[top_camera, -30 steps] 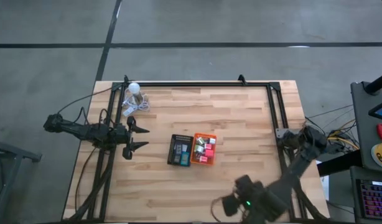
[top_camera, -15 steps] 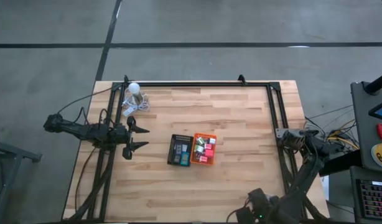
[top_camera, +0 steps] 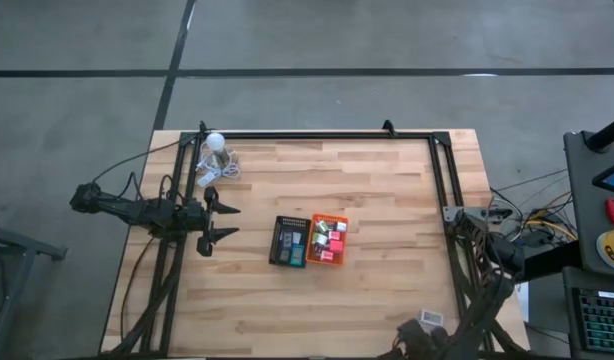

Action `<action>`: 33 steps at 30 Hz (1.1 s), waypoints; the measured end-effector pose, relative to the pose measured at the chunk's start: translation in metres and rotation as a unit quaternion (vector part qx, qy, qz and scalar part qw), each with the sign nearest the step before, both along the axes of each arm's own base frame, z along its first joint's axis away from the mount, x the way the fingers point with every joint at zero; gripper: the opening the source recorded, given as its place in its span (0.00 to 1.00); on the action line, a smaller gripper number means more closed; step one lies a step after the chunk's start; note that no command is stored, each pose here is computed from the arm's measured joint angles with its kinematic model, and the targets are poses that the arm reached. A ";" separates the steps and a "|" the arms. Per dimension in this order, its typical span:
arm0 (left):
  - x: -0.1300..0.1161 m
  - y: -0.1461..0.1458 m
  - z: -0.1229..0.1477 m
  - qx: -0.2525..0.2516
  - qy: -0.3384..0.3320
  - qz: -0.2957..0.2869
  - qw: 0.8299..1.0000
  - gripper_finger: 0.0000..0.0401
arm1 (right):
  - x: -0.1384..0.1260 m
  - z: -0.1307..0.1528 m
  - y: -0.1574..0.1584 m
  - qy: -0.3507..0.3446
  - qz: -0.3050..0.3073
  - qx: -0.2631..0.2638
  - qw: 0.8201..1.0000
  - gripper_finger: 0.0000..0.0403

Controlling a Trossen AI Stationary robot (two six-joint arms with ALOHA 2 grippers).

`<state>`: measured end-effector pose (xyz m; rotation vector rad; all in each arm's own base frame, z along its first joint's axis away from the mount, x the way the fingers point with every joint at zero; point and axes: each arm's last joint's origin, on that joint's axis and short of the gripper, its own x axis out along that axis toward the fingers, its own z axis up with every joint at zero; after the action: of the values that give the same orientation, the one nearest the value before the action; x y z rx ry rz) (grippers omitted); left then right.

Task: Pick & Place Office items
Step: Put the dark blue timer into the black bin

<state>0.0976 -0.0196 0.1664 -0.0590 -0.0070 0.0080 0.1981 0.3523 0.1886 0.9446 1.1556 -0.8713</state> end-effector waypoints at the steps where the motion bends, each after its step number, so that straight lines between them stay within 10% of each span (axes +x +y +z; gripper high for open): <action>1: 0.000 0.000 0.000 0.000 0.000 0.000 1.000 0.63 | 0.000 -0.002 0.001 0.000 -0.006 0.002 1.000 0.54; 33: 0.000 0.000 0.000 0.000 0.000 0.000 1.000 0.63 | -0.016 -0.025 -0.013 0.115 -0.031 -0.030 0.993 0.54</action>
<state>0.0976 -0.0196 0.1664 -0.0588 -0.0070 0.0082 0.1817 0.3393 0.1641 0.8508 1.2937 -1.0794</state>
